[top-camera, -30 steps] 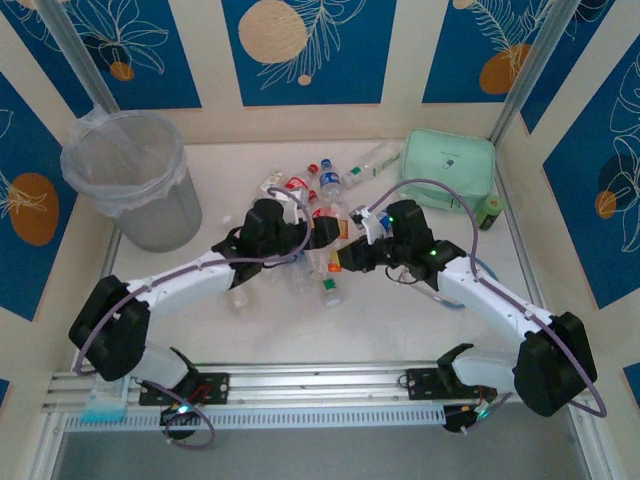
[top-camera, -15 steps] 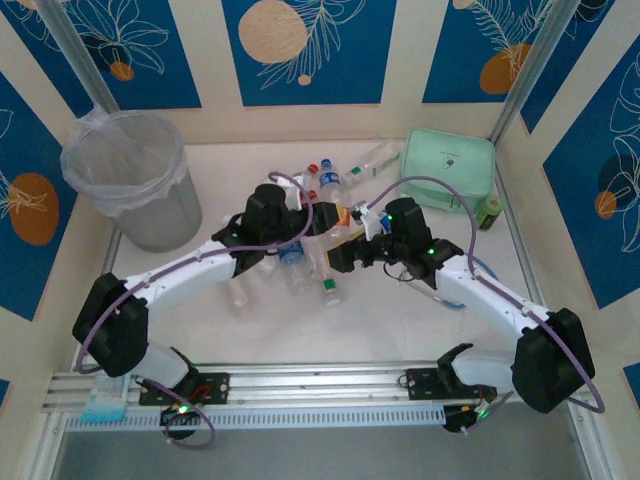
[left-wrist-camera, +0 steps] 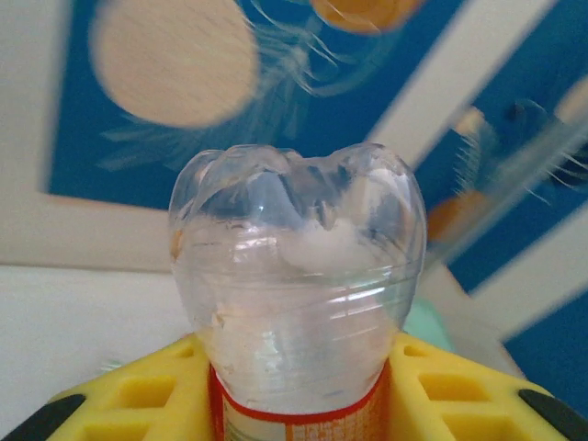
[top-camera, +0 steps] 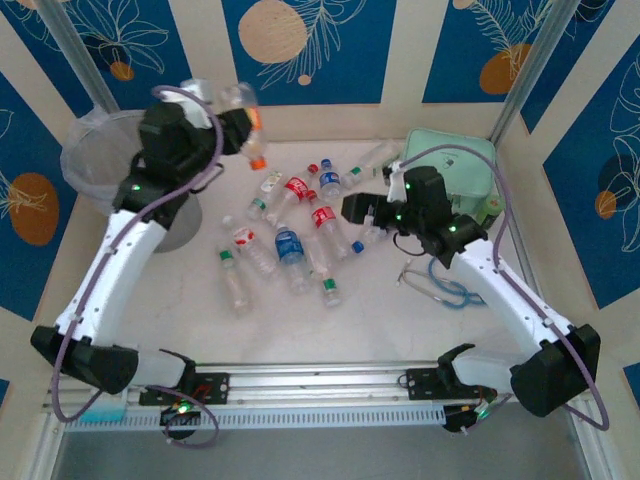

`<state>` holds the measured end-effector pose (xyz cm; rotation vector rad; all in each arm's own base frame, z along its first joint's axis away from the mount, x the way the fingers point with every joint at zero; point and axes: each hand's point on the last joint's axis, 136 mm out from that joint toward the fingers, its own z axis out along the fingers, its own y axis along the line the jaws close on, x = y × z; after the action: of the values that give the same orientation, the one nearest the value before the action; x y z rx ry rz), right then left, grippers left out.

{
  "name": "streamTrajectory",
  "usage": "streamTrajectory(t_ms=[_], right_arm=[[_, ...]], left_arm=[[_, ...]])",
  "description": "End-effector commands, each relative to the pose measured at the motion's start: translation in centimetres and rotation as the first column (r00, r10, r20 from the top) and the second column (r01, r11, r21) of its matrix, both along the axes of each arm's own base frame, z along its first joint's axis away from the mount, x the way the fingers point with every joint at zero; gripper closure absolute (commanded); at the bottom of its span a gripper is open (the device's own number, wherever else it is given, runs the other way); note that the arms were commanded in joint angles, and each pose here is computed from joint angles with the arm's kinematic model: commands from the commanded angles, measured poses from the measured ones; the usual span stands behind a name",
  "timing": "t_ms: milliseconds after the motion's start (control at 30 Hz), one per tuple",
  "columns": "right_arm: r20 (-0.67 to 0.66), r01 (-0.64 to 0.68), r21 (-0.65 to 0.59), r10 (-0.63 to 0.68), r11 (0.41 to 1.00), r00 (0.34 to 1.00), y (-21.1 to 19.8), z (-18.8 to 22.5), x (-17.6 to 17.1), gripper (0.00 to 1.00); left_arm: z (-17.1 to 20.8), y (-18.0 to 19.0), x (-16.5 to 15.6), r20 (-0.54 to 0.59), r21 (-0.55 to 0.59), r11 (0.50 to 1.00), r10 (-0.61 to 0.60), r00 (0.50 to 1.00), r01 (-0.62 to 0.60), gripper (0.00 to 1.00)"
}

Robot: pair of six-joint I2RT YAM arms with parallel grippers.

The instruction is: Put the plastic bottles in the bin

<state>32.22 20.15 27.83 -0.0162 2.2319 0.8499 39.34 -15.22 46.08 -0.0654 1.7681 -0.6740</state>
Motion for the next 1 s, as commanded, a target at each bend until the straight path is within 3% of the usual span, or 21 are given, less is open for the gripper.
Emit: streamTrajectory(t_ms=[0,267,667,800,967], right_arm=[[-0.254,0.256,0.031,-0.24,0.966,0.937,-1.8,-0.4,0.0,0.01],[-0.373,0.367,0.113,-0.303,0.923,0.877,-1.4,3.2,-1.2,0.01],[-0.236,0.32,0.093,-0.291,0.943,0.927,-0.2,8.1,0.0,0.01],[-0.222,0.376,0.024,-0.362,0.926,0.905,-2.3,6.2,1.0,0.01],[-0.219,0.388,0.033,-0.372,0.921,0.902,-5.6,3.0,0.3,0.01]], left_arm=[[-0.3,4.6,-0.6,-0.031,0.146,0.979,0.146,0.989,-0.14,0.73],[-2.9,10.6,1.6,-0.091,0.29,0.905,0.351,0.932,-0.312,0.73],[-5.3,15.5,3.3,-0.119,0.409,0.81,0.503,0.856,-0.419,0.73],[-6.3,16.2,4.0,-0.136,0.442,0.795,0.517,0.845,-0.415,0.74],[-9.0,16.8,4.9,-0.185,0.519,0.762,0.541,0.82,-0.386,0.74]])
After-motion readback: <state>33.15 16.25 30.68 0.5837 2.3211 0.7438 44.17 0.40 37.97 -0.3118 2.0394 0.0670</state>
